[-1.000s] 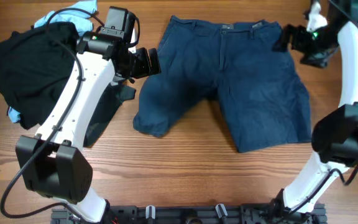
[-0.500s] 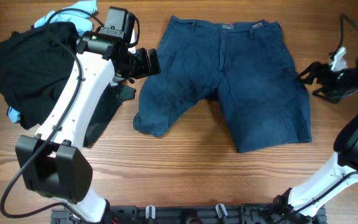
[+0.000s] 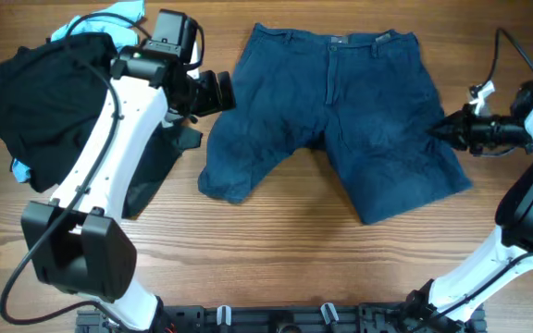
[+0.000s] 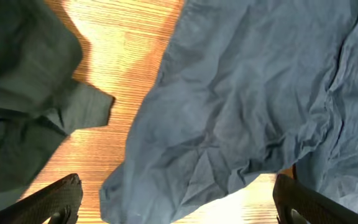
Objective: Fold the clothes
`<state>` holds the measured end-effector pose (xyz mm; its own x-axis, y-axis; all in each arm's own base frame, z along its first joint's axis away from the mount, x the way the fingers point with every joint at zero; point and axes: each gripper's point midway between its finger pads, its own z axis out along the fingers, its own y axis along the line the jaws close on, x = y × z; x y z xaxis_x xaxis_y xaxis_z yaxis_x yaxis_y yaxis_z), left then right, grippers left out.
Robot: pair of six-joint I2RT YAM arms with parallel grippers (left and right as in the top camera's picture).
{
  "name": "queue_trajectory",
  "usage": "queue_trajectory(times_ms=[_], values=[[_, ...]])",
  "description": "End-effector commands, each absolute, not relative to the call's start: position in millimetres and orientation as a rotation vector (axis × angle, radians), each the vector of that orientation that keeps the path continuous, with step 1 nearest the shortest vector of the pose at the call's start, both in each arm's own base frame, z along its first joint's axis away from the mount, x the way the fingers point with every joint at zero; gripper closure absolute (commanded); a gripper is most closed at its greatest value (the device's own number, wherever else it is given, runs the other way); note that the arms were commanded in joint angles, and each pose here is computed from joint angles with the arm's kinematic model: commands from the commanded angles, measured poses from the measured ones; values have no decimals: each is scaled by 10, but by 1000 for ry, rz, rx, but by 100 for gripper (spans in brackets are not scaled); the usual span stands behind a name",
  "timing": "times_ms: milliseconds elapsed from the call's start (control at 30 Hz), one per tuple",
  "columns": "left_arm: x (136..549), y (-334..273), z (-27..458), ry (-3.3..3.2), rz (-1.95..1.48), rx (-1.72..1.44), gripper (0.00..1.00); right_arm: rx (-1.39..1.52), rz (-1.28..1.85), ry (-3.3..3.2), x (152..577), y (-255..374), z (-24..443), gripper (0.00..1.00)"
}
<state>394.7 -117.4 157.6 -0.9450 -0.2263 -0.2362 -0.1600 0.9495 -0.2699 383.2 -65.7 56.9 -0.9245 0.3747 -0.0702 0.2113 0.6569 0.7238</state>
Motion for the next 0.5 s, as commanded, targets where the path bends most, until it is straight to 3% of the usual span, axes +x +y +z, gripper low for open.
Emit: queue_trajectory(times_ms=[0, 200, 467], values=[[3977, -934, 1830, 2761, -377, -336, 2, 248, 1168, 2554, 4041, -271, 1106, 96], [3886, -540, 2327, 2617, -388, -433, 0, -45, 974, 2566, 4169, 685, 1802, 95], [3768, -438, 2458, 2596, -384, -461, 0, -285, 876, 2629, 4003, 2475, 1614, 96]])
